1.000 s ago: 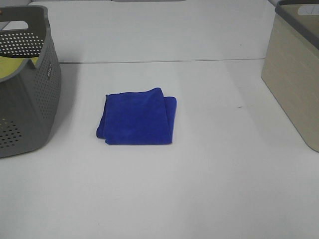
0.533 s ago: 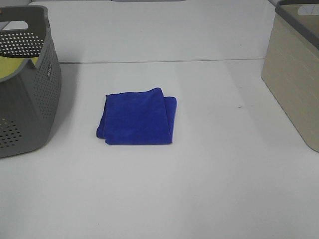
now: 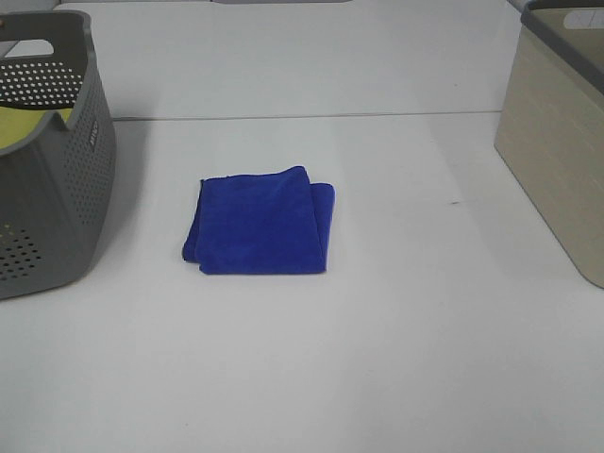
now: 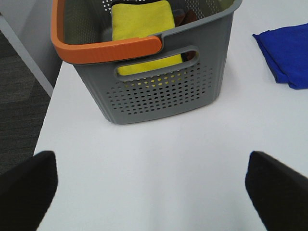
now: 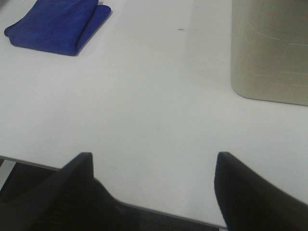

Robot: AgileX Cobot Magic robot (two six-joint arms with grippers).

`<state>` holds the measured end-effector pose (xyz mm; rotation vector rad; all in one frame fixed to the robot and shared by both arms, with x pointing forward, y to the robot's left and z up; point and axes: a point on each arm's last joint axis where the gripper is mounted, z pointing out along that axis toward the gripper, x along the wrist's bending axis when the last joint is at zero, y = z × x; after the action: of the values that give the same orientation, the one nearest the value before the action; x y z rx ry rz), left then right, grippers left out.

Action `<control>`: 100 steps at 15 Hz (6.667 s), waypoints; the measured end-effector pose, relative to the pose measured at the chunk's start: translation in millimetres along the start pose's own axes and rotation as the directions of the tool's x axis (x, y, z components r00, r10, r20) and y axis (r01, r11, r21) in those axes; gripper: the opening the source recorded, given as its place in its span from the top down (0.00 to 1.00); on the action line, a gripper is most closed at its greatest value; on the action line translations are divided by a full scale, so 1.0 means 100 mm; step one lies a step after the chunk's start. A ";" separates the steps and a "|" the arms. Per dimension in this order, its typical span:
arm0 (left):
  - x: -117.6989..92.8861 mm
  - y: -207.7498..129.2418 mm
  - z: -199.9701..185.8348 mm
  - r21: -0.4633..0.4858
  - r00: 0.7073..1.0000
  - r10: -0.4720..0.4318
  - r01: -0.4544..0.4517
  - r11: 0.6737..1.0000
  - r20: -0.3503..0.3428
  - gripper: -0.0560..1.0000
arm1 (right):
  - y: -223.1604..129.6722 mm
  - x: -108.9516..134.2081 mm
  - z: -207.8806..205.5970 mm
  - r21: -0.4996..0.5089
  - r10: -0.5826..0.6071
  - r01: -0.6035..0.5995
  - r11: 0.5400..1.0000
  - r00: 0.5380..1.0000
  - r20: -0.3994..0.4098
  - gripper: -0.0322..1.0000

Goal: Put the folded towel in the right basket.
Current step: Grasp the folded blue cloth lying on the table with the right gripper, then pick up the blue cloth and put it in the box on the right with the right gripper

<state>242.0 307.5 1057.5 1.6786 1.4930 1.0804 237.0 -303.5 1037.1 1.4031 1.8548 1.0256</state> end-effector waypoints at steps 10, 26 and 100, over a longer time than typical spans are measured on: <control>0.00 0.00 0.00 0.000 1.000 0.000 0.000 1.000 0.000 0.01 | 0.10 0.02 -0.06 0.023 0.031 -0.030 0.999 0.999 -0.022 0.06; 0.00 0.00 0.00 0.000 1.000 0.001 -0.001 1.000 -0.002 0.01 | 2.48 0.61 2.26 0.458 0.203 0.020 0.889 0.879 -0.432 0.07; 0.00 -0.04 -0.07 -0.051 1.000 -0.002 0.002 0.999 -0.010 0.01 | 2.11 -2.15 2.38 0.078 0.638 -0.672 0.736 0.728 0.253 0.88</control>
<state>233.5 307.8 1057.3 1.6385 1.4612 1.1184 596.8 -426.2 1091.2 2.2760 1.3077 0.9921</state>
